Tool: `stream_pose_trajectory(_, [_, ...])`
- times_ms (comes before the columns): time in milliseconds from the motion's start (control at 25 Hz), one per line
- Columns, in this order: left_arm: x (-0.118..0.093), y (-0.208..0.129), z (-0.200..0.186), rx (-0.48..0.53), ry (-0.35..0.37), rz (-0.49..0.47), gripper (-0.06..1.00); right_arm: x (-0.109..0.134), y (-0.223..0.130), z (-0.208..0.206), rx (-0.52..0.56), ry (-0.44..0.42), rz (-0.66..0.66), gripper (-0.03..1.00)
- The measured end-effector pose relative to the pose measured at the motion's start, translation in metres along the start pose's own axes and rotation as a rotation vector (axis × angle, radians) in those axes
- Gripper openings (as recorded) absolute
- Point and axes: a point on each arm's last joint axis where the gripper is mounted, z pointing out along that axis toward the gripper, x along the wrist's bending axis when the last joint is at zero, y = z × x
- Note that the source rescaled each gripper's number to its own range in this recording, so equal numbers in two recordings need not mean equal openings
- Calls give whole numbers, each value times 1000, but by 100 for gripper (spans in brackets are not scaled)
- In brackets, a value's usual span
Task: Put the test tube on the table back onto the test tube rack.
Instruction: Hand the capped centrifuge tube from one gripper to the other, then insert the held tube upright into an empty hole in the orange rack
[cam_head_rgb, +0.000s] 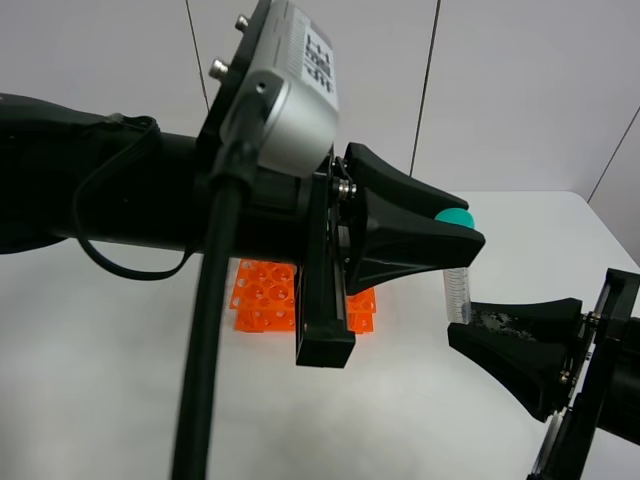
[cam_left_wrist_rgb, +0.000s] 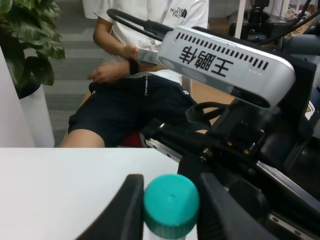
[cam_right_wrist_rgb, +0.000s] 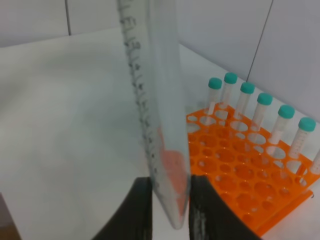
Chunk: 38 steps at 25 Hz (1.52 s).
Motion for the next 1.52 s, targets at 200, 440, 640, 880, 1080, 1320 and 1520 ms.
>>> stream_pose_trajectory(200, [0,0,0,1,3,-3,0,0,0,0,0,0,21,0])
stream_pose_trajectory(440, [1,0,0,2,6,-4,0,3,-1,0,6,22,37,0])
stream_pose_trajectory(640, [-2,1,0,-6,-16,-11,0,10,0,0,-2,78,29,0])
stream_pose_trajectory(880, [-2,1,0,-6,-16,-11,0,11,0,0,5,80,30,0])
stream_pose_trajectory(1080, [-2,1,0,-5,-16,-10,0,11,0,0,5,80,30,2])
stream_pose_trajectory(1320, [0,0,0,3,4,-6,0,12,-2,0,18,91,27,69])
stream_pose_trajectory(1520, [0,0,0,3,4,-5,0,12,-3,0,28,96,-5,76])
